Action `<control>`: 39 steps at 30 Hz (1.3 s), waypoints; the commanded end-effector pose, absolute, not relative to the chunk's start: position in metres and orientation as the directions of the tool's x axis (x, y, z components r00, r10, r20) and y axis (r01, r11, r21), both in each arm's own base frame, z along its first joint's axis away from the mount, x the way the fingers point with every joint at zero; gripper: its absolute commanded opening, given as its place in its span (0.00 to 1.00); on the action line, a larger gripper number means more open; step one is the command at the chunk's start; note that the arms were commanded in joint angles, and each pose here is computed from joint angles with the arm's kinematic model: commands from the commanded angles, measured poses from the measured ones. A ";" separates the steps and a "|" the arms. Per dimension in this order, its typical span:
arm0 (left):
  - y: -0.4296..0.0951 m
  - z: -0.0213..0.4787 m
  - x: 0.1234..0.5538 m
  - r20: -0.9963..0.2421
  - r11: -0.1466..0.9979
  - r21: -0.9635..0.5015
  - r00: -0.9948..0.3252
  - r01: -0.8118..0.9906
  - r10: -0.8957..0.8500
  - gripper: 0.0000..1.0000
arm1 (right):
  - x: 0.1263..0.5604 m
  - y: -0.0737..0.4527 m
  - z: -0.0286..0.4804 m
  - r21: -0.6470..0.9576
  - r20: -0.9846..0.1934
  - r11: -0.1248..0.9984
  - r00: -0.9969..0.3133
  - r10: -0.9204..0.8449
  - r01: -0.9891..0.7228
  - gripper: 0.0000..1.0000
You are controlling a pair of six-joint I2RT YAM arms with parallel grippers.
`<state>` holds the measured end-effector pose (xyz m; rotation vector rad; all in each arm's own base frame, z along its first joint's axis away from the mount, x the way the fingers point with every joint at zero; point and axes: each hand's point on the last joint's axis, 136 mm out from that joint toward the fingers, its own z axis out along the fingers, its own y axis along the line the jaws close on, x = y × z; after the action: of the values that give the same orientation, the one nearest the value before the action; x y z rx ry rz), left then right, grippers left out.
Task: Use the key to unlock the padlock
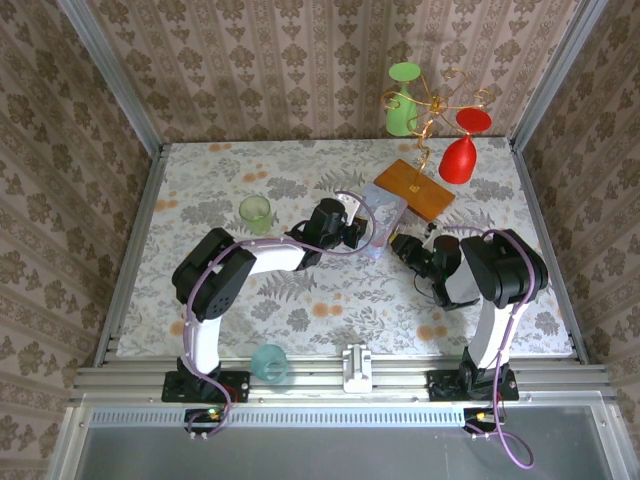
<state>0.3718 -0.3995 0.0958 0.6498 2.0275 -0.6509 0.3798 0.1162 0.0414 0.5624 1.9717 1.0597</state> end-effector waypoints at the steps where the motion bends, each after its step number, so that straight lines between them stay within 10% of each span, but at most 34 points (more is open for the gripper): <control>1: -0.319 -0.046 0.316 -0.506 0.835 -0.132 -0.761 0.534 0.407 0.19 | 0.374 0.092 0.038 0.786 -0.514 0.615 -0.492 0.703 0.058 0.28; 20: -0.308 -0.056 0.316 -0.487 0.839 -0.102 -0.762 0.535 0.427 0.16 | 0.407 0.084 0.097 0.701 -0.668 0.714 -0.353 0.655 -0.002 0.26; 39: -0.259 -0.024 0.367 -0.507 0.898 -0.081 -0.793 0.433 0.337 0.20 | 0.310 0.056 0.068 0.157 -0.405 0.967 -0.879 0.250 0.203 0.25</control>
<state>0.4056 -0.3514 0.0967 0.5676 2.0801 -0.5620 0.3552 0.0732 0.0885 0.4027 2.4479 0.3652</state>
